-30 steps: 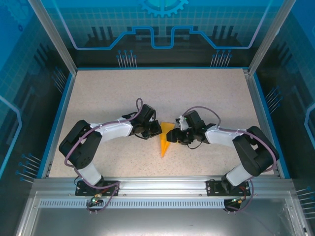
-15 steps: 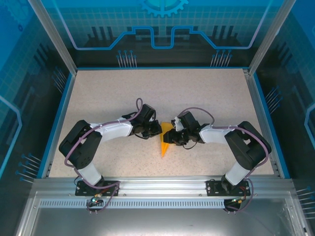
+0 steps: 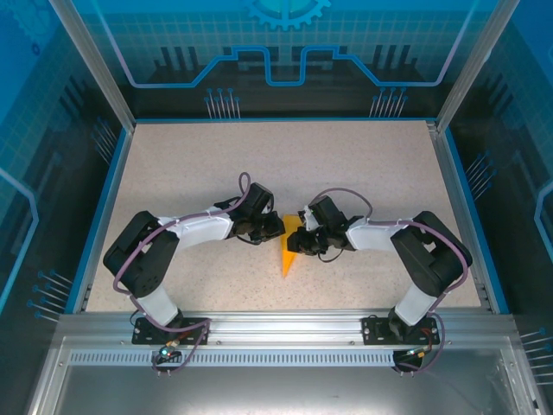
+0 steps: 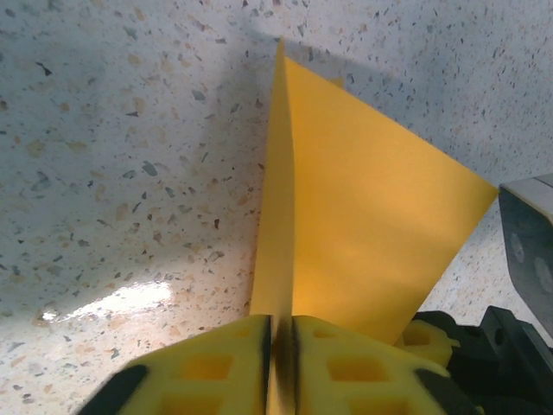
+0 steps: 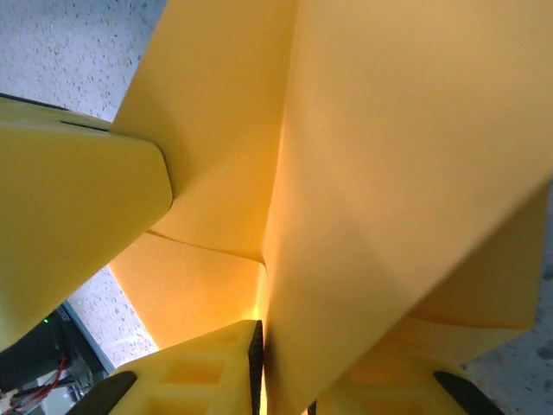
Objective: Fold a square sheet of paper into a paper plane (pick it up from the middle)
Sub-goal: Move a paper plane to the center of the table.
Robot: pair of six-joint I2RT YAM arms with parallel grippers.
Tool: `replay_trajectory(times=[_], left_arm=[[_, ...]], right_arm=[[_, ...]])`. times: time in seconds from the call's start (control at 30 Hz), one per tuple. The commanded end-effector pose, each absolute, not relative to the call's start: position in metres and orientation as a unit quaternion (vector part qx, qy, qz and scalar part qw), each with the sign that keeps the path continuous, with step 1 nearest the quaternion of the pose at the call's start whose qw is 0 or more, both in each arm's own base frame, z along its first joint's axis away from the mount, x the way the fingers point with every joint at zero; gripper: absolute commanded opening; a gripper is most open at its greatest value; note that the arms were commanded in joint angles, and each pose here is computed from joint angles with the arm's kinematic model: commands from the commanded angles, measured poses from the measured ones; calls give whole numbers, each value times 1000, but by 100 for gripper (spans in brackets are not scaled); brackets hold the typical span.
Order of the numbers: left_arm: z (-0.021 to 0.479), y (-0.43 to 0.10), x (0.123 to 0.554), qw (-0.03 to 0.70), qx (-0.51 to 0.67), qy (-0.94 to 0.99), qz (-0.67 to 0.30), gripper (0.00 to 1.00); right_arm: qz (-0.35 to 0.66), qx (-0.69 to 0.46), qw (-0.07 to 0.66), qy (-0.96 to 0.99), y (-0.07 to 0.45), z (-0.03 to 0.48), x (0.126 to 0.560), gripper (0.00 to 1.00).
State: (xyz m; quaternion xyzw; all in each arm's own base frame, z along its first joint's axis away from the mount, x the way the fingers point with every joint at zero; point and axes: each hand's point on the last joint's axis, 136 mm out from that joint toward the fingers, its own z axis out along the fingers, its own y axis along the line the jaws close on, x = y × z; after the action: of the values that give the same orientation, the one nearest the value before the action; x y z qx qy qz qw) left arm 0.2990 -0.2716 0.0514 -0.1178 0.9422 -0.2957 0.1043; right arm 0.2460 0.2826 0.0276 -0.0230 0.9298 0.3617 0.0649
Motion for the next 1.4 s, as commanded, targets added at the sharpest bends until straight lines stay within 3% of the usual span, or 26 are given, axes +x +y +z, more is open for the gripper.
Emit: replay_trajectory(times=[0.0,0.2,0.47,0.63,0.93,1.37], left_arm=[[58,-273,300,102,-120,937,-310,23],[72,-271,301,121,-120,933,-317,37],[110,-251,302,184,-131,921,-318,65],[126,-221,299,230,-151,919,-281,73],[124,-182,281,249,-189,912,-265,81],[122,-182,279,242,-188,913,-271,83]], right_arm=[[340,-28,67,938,283,29,247,15],[306,-36,93,947,271,44,252,11],[201,-72,141,967,245,79,273,10],[101,-92,135,981,228,83,293,10],[42,-115,77,990,242,65,323,11],[49,-58,56,996,242,39,341,15]])
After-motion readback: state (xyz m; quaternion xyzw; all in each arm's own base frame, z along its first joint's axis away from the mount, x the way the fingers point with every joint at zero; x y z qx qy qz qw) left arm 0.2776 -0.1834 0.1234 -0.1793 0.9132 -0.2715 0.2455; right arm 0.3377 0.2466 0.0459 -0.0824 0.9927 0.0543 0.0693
